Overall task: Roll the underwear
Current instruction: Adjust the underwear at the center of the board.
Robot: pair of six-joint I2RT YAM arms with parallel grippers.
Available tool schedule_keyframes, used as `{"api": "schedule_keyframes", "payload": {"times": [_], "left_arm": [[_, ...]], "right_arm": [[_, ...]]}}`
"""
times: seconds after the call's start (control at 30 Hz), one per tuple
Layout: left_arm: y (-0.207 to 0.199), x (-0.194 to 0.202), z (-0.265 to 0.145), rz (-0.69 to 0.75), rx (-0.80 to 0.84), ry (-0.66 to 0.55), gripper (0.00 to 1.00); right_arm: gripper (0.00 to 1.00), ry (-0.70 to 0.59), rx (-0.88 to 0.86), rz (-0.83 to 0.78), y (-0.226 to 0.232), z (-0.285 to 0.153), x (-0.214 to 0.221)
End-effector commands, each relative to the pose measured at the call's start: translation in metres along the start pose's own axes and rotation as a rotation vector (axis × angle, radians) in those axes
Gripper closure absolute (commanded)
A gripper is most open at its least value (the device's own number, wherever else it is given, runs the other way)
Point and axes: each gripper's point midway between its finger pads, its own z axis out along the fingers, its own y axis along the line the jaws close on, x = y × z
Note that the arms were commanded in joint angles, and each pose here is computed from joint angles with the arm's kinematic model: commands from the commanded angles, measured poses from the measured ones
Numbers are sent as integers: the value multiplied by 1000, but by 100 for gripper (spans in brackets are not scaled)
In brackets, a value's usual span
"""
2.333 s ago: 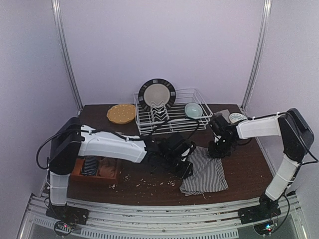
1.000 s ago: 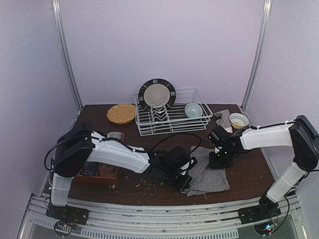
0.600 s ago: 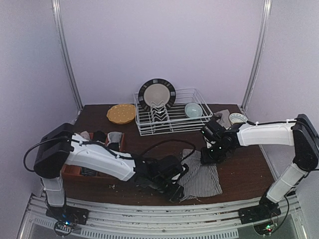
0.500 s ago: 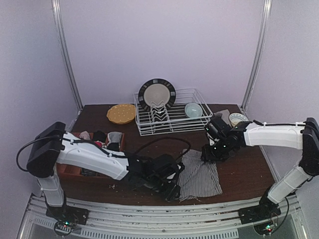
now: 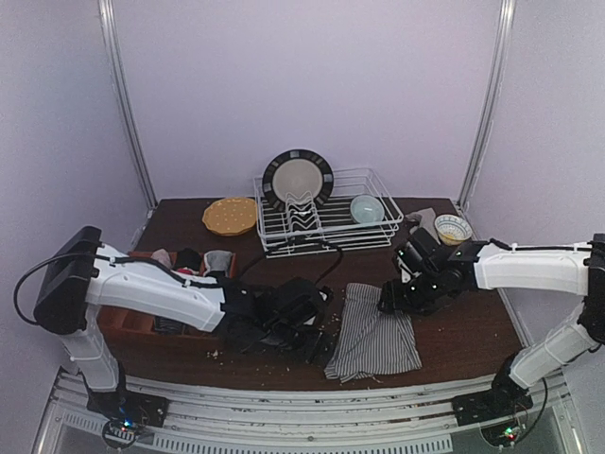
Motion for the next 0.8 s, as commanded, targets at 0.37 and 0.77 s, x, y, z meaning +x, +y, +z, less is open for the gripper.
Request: {"api": "schedule_keyframes", "payload": {"times": [0.37, 0.77], "left_arm": [[24, -8, -7, -94, -5, -52, 39], [48, 3, -11, -162, -74, -69, 40]], "right_arm": [[32, -16, 61, 26, 3, 3, -6], [37, 3, 153, -124, 80, 32, -8]]}}
